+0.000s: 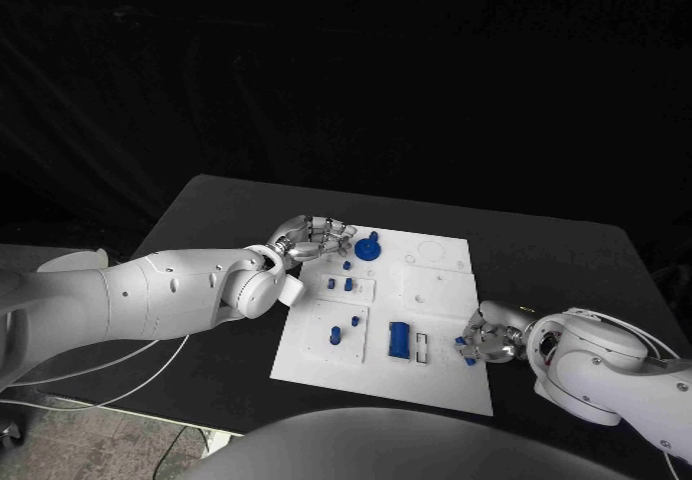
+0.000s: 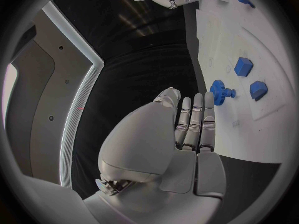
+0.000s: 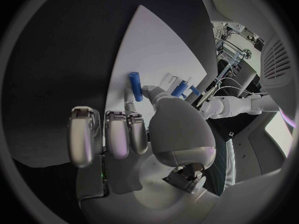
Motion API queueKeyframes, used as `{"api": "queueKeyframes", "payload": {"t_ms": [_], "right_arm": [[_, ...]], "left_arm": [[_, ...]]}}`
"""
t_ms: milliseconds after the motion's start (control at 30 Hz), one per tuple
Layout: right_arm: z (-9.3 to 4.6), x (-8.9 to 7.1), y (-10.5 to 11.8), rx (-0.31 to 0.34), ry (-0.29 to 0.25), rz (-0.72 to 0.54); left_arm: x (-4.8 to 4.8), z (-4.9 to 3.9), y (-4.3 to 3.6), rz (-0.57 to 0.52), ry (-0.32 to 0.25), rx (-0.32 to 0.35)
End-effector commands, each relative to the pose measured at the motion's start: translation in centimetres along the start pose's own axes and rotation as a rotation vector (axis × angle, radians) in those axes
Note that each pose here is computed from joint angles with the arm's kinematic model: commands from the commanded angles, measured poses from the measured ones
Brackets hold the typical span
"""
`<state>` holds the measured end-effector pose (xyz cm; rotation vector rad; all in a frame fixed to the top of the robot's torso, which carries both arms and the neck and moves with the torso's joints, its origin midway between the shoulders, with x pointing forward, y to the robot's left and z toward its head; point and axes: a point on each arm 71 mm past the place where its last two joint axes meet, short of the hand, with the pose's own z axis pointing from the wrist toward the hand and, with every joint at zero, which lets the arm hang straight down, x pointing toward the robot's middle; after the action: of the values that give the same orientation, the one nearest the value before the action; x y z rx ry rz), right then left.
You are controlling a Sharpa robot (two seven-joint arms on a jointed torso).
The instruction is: Assemble the parts on the task board
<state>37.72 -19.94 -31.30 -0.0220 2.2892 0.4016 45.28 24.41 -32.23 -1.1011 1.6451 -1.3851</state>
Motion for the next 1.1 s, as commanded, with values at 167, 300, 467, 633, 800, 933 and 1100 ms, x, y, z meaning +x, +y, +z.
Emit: {"api": "queueKeyframes", "payload": {"t_ms": [167, 300, 467, 633, 800, 933, 1100], "right_arm": [[-0.5, -0.4, 0.6, -0.017, 0.056, 0.180], [-0.5, -0.8, 0.9, -0.017, 0.069, 0.223], [-0.4, -0.9, 1.2, -0.011, 0.106, 0.253], [-0.1, -0.8, 1.2, -0.003, 0.131, 0.276], [0.3, -0.8, 1.0, 0.006, 0.137, 0.284], [0.5, -0.8, 0.9, 0.012, 0.145, 0.294], [0.6, -0.7, 1.0, 0.017, 0.168, 0.327]], "left_arm": [[0.25, 0.07, -0.05, -0.013, 0.016, 0.004], [0.30, 0.09, -0.04, -0.013, 0.017, 0.004], [0.39, 0.13, -0.04, -0.014, 0.019, 0.003], [0.42, 0.14, -0.03, -0.014, 0.020, 0.001], [0.44, 0.16, -0.02, -0.015, 0.021, 0.000], [0.47, 0.19, -0.01, -0.015, 0.022, 0.000], [0.48, 0.22, 0.00, -0.014, 0.022, 0.000]]}}
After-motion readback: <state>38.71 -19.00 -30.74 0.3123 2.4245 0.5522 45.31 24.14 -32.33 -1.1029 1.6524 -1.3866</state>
